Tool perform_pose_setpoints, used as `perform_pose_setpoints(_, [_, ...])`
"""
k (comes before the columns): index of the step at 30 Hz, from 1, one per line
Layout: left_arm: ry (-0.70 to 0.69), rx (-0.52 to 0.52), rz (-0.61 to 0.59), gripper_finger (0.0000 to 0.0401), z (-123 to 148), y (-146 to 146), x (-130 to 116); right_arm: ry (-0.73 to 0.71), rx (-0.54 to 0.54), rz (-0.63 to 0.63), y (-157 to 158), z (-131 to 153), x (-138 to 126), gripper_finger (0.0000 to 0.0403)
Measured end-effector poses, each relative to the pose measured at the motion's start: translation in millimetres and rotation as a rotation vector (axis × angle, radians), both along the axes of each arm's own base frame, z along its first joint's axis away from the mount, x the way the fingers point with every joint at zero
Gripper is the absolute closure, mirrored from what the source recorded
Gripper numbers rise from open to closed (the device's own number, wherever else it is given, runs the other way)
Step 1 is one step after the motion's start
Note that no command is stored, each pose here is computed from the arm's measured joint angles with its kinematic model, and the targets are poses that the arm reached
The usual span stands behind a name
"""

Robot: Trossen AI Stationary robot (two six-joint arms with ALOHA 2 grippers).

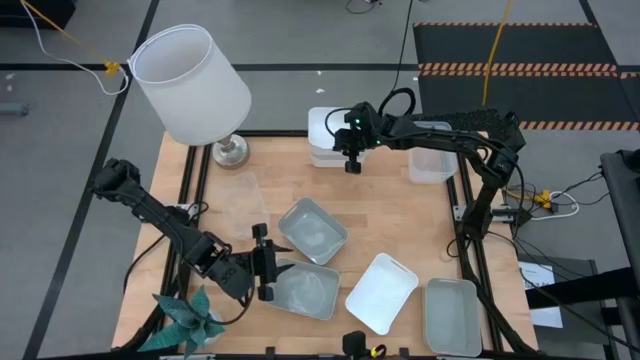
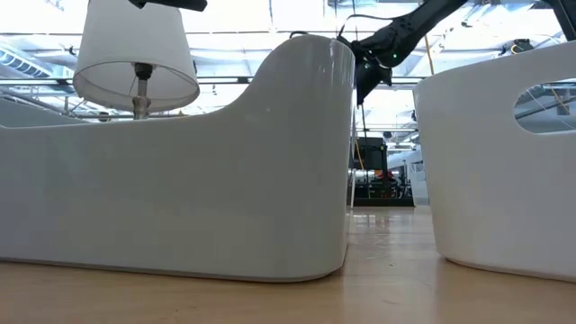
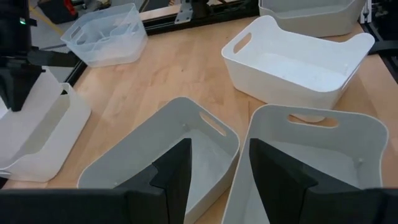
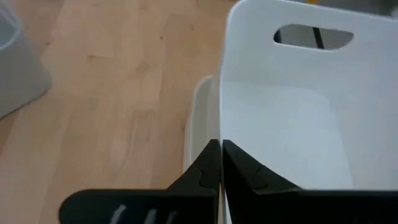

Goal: Stack baskets by color
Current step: Stack the bottom left white bin on the top white bin

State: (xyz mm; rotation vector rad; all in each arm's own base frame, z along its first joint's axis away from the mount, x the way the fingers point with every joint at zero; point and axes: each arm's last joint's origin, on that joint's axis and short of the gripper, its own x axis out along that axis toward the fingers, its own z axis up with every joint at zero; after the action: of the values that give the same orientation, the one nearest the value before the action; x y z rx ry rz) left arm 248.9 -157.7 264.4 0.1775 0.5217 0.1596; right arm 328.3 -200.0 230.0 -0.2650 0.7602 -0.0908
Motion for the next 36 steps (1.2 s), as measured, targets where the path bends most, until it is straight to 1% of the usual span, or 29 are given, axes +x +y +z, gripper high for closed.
perform_pose_setpoints(2, [0.000, 0.000, 0.000, 0.0238, 0, 0, 0, -0.013, 0.005, 0.020, 0, -2, 0, 0.0403])
perform_pose_setpoints(7, [-0.001, 0.000, 0.000, 0.0238, 0, 0, 0, -0.024, -0.003, 0.023, 0, -5, -1, 0.0403])
perform_pose_setpoints(13, [-0.003, -0.001, -0.001, 0.0238, 0, 0, 0, -0.014, 0.004, 0.008, -3, -14, -7, 0.0403])
perform_pose_setpoints(19, [-0.008, 0.009, -0.010, 0.0238, 1, -1, 1, -0.043, -0.016, 0.000, -5, -22, -10, 0.0396])
perform_pose_setpoints(28, [-0.016, 0.006, -0.012, 0.0238, 2, -1, 1, -0.045, -0.023, -0.006, -5, -23, -10, 0.0354])
perform_pose_setpoints(36, [-0.015, 0.007, -0.012, 0.0238, 2, -1, 1, -0.028, -0.021, -0.024, -1, -24, -9, 0.0291])
